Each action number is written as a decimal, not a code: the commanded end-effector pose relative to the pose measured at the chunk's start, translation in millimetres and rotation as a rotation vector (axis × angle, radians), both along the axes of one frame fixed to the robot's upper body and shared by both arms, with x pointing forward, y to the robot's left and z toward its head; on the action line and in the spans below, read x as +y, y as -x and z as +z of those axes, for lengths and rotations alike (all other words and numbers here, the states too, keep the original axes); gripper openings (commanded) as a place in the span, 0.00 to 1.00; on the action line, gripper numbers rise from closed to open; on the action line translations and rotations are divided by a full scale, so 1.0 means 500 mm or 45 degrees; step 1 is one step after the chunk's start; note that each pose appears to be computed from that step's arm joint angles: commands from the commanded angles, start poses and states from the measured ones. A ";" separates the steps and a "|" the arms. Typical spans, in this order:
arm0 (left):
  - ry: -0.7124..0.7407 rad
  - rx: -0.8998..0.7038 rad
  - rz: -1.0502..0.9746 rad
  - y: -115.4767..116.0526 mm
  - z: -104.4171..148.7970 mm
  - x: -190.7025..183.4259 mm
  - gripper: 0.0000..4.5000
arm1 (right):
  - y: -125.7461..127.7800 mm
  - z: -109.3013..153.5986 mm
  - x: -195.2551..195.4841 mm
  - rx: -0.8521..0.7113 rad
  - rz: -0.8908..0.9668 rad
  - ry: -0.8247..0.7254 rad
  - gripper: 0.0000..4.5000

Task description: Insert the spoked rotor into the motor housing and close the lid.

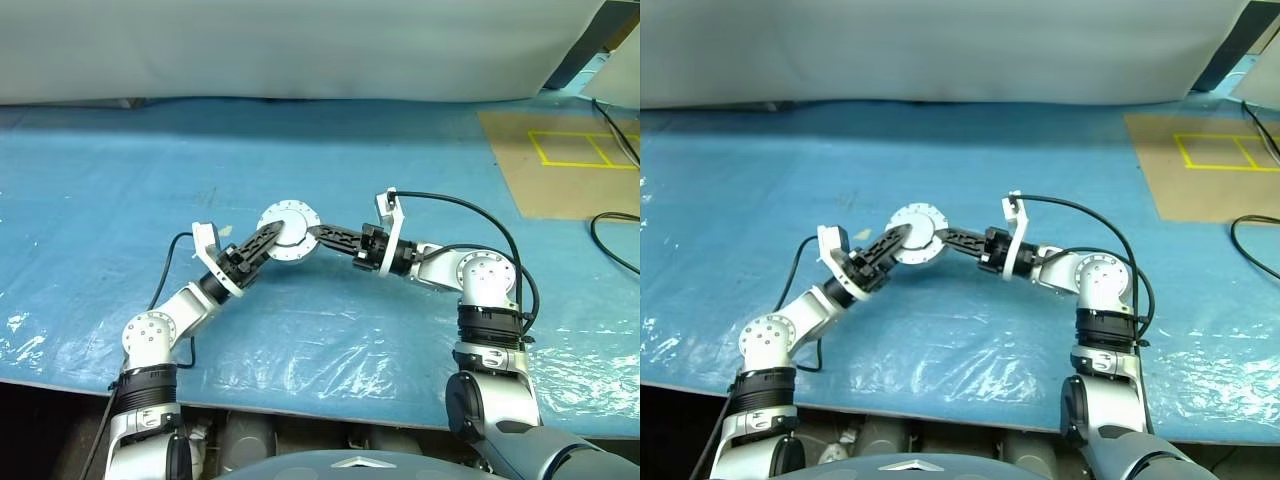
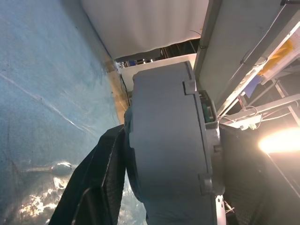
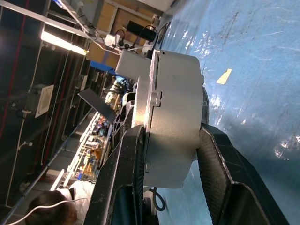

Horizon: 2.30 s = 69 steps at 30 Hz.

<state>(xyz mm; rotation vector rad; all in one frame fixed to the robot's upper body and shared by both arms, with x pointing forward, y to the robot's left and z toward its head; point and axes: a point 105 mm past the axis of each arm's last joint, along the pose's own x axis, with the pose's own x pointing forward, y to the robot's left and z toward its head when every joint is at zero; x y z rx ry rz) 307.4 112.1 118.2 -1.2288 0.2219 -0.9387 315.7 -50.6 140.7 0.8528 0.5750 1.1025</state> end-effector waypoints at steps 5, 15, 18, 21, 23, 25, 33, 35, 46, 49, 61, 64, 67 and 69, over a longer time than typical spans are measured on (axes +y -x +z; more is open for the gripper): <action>0.064 -0.143 -0.155 0.028 0.061 -0.037 0.55 | 0.002 0.032 0.009 -0.083 0.015 -0.048 0.28; 0.085 -0.066 -0.206 0.033 0.049 -0.054 0.54 | 0.001 0.007 0.020 -0.014 -0.015 -0.021 0.28; 0.077 -0.063 -0.218 0.035 0.048 -0.055 0.54 | 0.003 0.007 0.026 -0.044 -0.018 0.005 0.28; 0.038 -0.074 -0.216 0.036 0.045 -0.055 0.54 | 0.000 0.008 0.025 -0.072 -0.033 0.024 0.28; 0.054 -0.078 -0.198 0.035 0.047 -0.048 0.54 | -0.008 0.005 0.023 -0.061 -0.067 0.019 0.44; 0.039 -0.073 -0.183 0.034 0.044 -0.045 0.53 | -0.006 0.003 0.025 -0.035 -0.046 -0.002 0.57; 0.020 -0.086 -0.043 0.004 0.052 -0.014 0.53 | -0.002 0.002 0.010 0.016 -0.004 -0.015 0.79; 0.023 -0.090 0.022 -0.007 0.056 0.000 0.53 | -0.002 -0.006 0.006 0.023 -0.013 0.008 0.79; -0.174 -0.118 0.649 -0.101 0.053 0.152 0.53 | -0.011 -0.007 -0.003 -0.007 -0.041 0.023 0.79; -0.253 -0.103 0.831 -0.122 0.046 0.205 0.53 | -0.013 -0.011 -0.002 -0.009 -0.044 0.040 0.79; -0.618 0.031 1.115 -0.147 -0.034 0.306 0.53 | -0.013 -0.040 0.001 -0.002 -0.068 0.114 0.79; -0.673 0.015 1.093 -0.147 -0.043 0.298 0.53 | -0.014 -0.046 0.001 0.000 -0.074 0.133 0.79; -0.723 -0.004 1.094 -0.145 -0.039 0.293 0.69 | -0.013 -0.050 0.002 0.001 -0.074 0.144 0.80; -0.766 0.046 1.135 -0.144 -0.048 0.307 0.82 | -0.011 -0.057 0.003 0.008 -0.070 0.158 0.80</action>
